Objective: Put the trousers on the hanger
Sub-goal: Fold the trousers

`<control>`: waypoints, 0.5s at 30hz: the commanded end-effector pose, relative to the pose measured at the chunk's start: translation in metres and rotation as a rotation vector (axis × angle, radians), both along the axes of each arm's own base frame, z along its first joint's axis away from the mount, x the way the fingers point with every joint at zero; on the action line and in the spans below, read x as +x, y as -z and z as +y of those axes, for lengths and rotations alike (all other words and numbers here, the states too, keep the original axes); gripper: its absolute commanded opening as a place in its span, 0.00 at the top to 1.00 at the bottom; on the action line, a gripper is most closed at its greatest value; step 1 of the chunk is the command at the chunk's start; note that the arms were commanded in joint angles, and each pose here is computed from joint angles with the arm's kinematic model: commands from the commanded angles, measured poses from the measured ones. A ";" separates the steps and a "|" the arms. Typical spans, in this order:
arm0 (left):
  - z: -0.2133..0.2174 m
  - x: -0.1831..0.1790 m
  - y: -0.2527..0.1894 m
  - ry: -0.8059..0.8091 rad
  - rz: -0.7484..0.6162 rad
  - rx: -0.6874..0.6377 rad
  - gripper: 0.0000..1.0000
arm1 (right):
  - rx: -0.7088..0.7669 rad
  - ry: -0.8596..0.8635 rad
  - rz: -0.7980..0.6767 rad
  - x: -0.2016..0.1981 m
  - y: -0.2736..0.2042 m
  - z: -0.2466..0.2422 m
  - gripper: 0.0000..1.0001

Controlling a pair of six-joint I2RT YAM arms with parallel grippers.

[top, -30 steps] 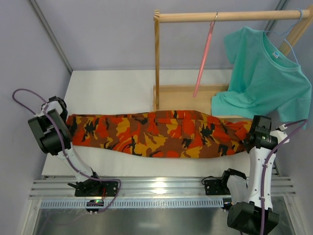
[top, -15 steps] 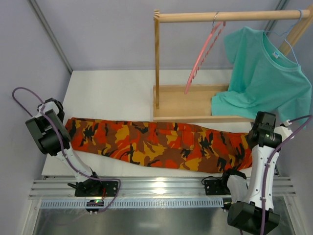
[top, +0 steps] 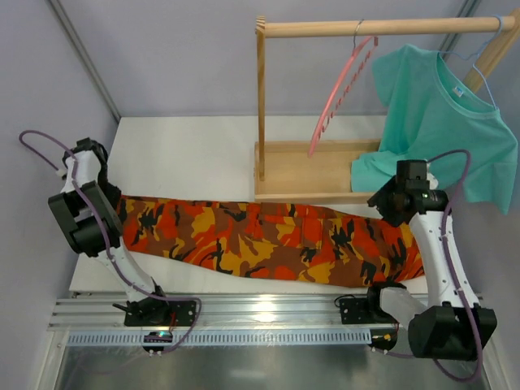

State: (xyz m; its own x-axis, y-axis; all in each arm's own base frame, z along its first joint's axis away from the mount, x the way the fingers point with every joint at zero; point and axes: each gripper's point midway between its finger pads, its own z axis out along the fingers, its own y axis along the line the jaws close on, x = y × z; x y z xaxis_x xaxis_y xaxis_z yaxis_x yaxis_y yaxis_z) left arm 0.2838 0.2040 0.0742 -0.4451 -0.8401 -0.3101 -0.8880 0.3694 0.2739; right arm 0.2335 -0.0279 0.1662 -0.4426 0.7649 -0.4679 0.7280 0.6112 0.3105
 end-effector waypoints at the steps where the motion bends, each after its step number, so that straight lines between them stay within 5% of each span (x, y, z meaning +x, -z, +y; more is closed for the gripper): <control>1: -0.022 0.036 -0.036 0.046 -0.189 0.001 0.48 | -0.020 -0.316 -0.122 0.034 -0.023 0.043 0.44; 7: -0.088 0.065 -0.049 0.148 -0.459 -0.229 0.46 | 0.032 -0.661 -0.340 0.039 -0.026 0.096 0.44; 15: -0.139 0.066 -0.057 0.271 -0.675 -0.329 0.44 | 0.112 -1.009 -0.351 0.020 -0.001 0.162 0.44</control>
